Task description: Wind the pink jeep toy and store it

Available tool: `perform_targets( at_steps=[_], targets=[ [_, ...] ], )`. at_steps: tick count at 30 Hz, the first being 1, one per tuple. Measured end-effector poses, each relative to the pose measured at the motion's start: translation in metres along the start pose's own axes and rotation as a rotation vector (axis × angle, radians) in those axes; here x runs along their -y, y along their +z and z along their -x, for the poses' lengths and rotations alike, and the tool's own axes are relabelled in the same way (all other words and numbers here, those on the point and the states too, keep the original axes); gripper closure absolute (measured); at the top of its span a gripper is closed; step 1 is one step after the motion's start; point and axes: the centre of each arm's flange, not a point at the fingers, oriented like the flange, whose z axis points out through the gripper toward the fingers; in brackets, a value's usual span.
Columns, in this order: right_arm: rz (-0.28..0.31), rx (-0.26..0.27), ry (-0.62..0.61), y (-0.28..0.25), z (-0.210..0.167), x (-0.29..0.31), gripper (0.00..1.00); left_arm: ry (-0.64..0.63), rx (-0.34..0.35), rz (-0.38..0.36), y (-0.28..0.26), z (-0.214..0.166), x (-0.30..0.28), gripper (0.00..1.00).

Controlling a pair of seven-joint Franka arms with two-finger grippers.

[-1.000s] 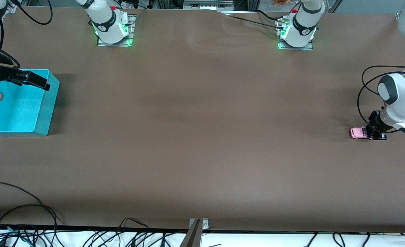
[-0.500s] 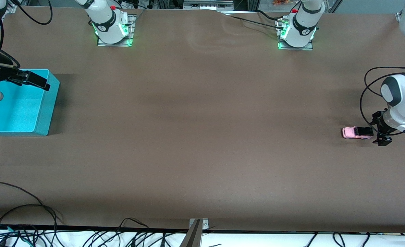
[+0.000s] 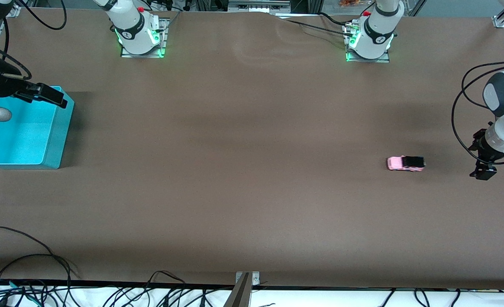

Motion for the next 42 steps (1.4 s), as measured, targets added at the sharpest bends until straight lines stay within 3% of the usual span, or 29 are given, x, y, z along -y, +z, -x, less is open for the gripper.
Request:
perform_targets(
  at_steps=[7, 15, 24, 30, 36, 42],
  targets=[
    [0.003, 0.015, -0.008, -0.001, 0.004, 0.004, 0.00, 0.208, -0.013, 0.006, -0.052, 0.018, -0.002, 0.00],
    [0.004, 0.011, -0.020, -0.004, 0.008, 0.010, 0.00, 0.557, -0.016, 0.000, -0.099, 0.032, 0.003, 0.00],
    [0.004, 0.013, -0.022, -0.004, 0.008, 0.011, 0.00, 0.771, 0.051, 0.019, -0.169, 0.023, 0.008, 0.00],
    [0.004, 0.014, -0.022, -0.004, 0.008, 0.011, 0.00, 0.832, 0.106, 0.057, -0.228, 0.028, 0.003, 0.00],
    [0.005, 0.016, -0.007, -0.003, 0.006, 0.003, 0.00, 0.864, 0.163, 0.099, -0.253, 0.042, -0.001, 0.00],
    [0.015, 0.020, 0.037, 0.000, 0.000, -0.022, 0.00, 1.037, 0.185, 0.092, -0.266, 0.035, 0.006, 0.00]
  ],
)
